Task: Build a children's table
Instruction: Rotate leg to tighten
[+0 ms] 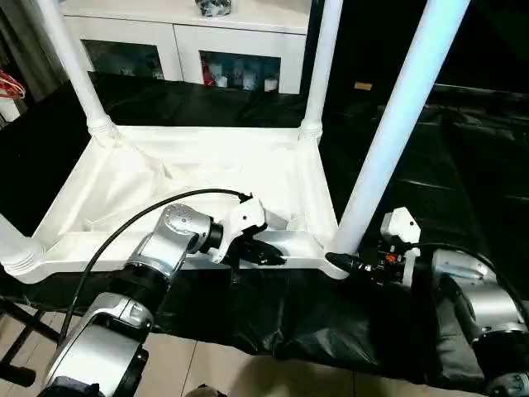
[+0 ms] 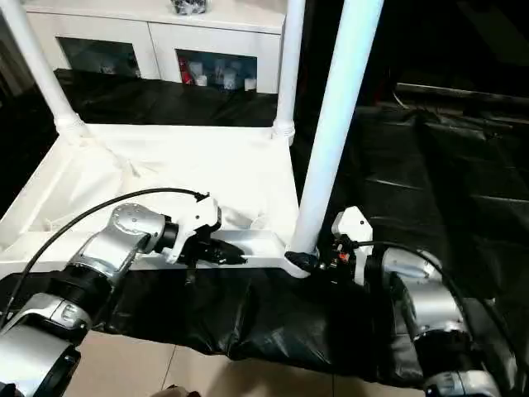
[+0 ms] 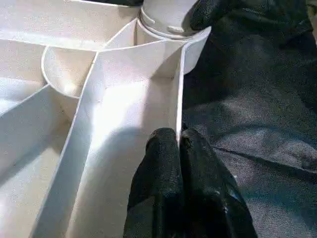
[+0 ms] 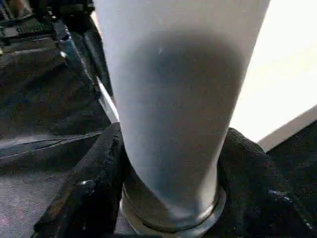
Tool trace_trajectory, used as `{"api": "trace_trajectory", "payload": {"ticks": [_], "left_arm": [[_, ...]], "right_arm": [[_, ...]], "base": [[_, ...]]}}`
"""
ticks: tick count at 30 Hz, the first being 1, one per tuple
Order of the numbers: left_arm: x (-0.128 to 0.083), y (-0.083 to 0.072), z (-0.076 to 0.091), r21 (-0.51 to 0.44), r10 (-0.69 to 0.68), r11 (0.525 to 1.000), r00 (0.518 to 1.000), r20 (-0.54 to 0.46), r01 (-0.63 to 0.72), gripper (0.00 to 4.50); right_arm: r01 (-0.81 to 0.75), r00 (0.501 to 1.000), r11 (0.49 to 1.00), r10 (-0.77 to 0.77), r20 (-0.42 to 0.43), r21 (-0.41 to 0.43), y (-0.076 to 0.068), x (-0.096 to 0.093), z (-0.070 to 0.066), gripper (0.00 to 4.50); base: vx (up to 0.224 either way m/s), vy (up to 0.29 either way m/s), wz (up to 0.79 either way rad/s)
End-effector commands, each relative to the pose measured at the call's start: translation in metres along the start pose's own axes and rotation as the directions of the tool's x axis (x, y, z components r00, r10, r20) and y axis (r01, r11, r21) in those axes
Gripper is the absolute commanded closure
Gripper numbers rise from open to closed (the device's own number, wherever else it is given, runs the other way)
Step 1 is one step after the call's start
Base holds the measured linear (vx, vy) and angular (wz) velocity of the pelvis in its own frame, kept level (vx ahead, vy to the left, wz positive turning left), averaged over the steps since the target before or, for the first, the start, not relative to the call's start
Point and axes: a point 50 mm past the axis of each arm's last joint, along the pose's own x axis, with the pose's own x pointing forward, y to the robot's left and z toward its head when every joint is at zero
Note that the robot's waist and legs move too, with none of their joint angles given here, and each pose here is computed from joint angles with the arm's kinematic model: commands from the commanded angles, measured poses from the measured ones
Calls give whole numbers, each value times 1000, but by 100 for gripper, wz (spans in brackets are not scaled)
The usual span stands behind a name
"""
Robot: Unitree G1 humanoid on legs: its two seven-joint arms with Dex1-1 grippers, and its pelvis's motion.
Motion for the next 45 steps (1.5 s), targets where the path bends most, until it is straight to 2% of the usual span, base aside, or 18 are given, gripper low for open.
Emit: {"api": "trace_trajectory", "payload": {"ticks": [1, 6, 13, 15, 16, 19, 20, 23, 28, 30, 33, 34, 38, 39, 40, 42, 45], "left_arm": [[-1, 5, 19, 58, 25, 998, 998, 58, -28, 450], [-4, 4, 17, 50, 27, 998, 998, 53, -30, 450], [0, 5, 15, 31, 73, 997, 996, 57, -75, 450], [8, 7, 18, 10, 137, 990, 988, 69, -138, 450], [8, 7, 18, 10, 137, 990, 988, 69, -138, 450], [22, 9, 26, -9, 205, 979, 975, 86, -205, 450], [22, 9, 26, -10, 206, 978, 975, 86, -206, 450], [38, 8, 34, -19, 233, 972, 968, 96, -232, 450], [56, 6, 43, -27, 274, 962, 957, 92, -273, 450], [63, 3, 47, -19, 262, 965, 960, 97, -261, 450], [66, 1, 48, -14, 254, 967, 962, 98, -253, 450], [63, 0, 48, 1, 235, 972, 967, 101, -236, 450], [57, -1, 45, 25, 197, 979, 975, 102, -200, 450], [49, -1, 42, 45, 154, 986, 983, 102, -159, 450], [49, -1, 42, 45, 154, 986, 983, 102, -159, 450], [46, -2, 41, 48, 138, 989, 985, 101, -143, 450], [34, -6, 36, 77, 61, 995, 993, 98, -69, 450]], "right_arm": [[-192, 979, 980, 195, -53, 49, 22, 18, -14, 205], [-237, 969, 970, 240, -51, 59, 27, 21, -14, 237], [-226, 973, 969, 229, -22, 100, 35, 29, -20, 247], [-106, 994, 983, 103, 27, 151, 36, 39, -23, 247], [-106, 994, 983, 103, 27, 151, 36, 39, -23, 248], [141, 988, 967, -151, 29, 213, 27, 53, -29, 248], [148, 987, 965, -158, 28, 216, 27, 53, -29, 248], [336, 937, 896, -350, -4, 291, 20, 66, -33, 248], [490, 865, 807, -497, -68, 328, 19, 89, -32, 248], [500, 857, 806, -513, -45, 318, 22, 102, -22, 248], [498, 854, 805, -519, -25, 321, 23, 108, -17, 248], [494, 853, 805, -521, -7, 329, 21, 108, -14, 193], [471, 864, 822, -503, 17, 321, 20, 103, -11, 164], [436, 887, 856, -461, 26, 278, 19, 96, -11, 147], [436, 887, 856, -461, 26, 278, 19, 96, -11, 136], [425, 895, 867, -446, 24, 260, 18, 93, -11, 136], [347, 932, 915, -360, 30, 204, 16, 78, -12, 136]], "base": [[0, 0, 0], [0, 0, 0], [0, 0, 0], [0, 0, 0], [0, 0, 0], [0, 0, 0], [0, 0, 0], [-18, 8, -5], [0, 0, 0], [0, 0, 0], [0, 0, 0], [0, 0, 0], [0, 0, 0], [0, 0, 0], [0, 0, 0], [0, 0, 0], [0, 0, 0]]}}
